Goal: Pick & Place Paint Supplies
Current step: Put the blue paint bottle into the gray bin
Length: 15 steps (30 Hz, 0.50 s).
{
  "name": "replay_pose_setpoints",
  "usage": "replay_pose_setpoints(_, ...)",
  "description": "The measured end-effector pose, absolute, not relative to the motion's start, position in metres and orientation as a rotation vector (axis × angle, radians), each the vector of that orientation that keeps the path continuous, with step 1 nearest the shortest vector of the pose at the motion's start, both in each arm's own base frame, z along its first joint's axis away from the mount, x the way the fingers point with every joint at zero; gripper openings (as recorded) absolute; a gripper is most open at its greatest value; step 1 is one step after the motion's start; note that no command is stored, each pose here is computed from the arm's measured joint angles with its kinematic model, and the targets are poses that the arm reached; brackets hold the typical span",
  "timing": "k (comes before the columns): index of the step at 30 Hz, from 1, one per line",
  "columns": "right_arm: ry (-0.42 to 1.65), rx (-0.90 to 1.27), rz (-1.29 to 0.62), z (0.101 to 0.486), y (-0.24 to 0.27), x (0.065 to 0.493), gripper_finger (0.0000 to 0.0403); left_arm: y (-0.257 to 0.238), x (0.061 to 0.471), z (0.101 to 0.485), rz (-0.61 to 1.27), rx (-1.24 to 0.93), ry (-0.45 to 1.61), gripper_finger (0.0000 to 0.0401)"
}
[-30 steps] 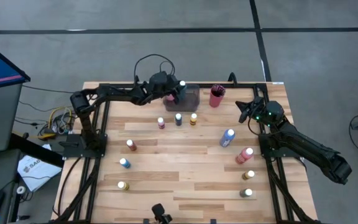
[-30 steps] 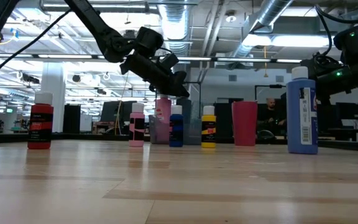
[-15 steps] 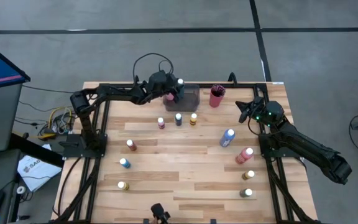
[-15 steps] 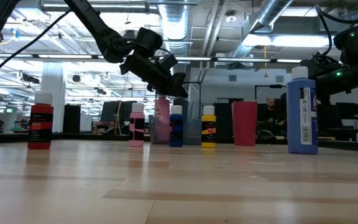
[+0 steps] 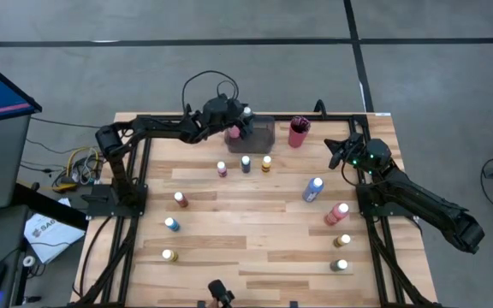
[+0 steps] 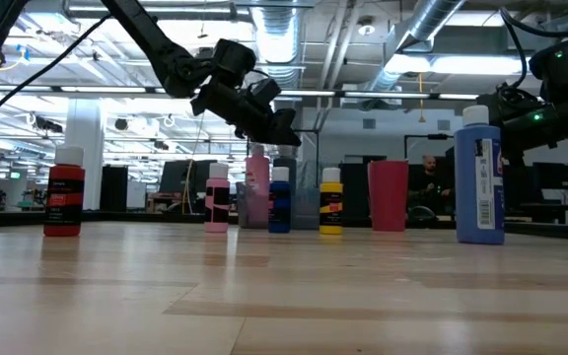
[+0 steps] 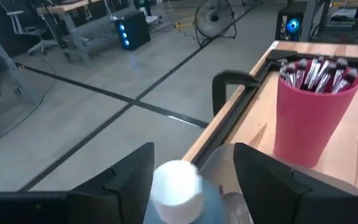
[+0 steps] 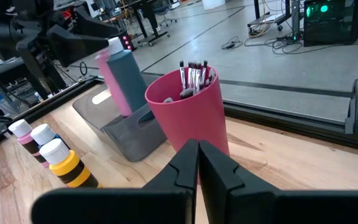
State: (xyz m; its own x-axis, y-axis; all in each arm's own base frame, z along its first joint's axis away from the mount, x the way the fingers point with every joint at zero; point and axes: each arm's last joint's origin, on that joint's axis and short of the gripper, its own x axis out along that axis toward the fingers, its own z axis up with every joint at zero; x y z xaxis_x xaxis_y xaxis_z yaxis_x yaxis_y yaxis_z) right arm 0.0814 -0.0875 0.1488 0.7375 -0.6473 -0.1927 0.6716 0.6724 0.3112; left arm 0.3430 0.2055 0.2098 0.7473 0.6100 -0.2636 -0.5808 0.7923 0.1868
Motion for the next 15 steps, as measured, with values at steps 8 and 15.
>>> replay_pose_setpoints(8, 0.068, 0.378, -0.743, 0.149, -0.087, 0.081, 0.0008, 0.201, 0.336, 0.237, 0.656, 0.141, 0.26, 0.0214)
replay_pose_setpoints(15, 0.068, 0.378, -0.743, 0.149, -0.087, 0.081, 0.0008, 0.194, 0.324, 0.27, 0.664, 0.164, 0.173, 0.0214)
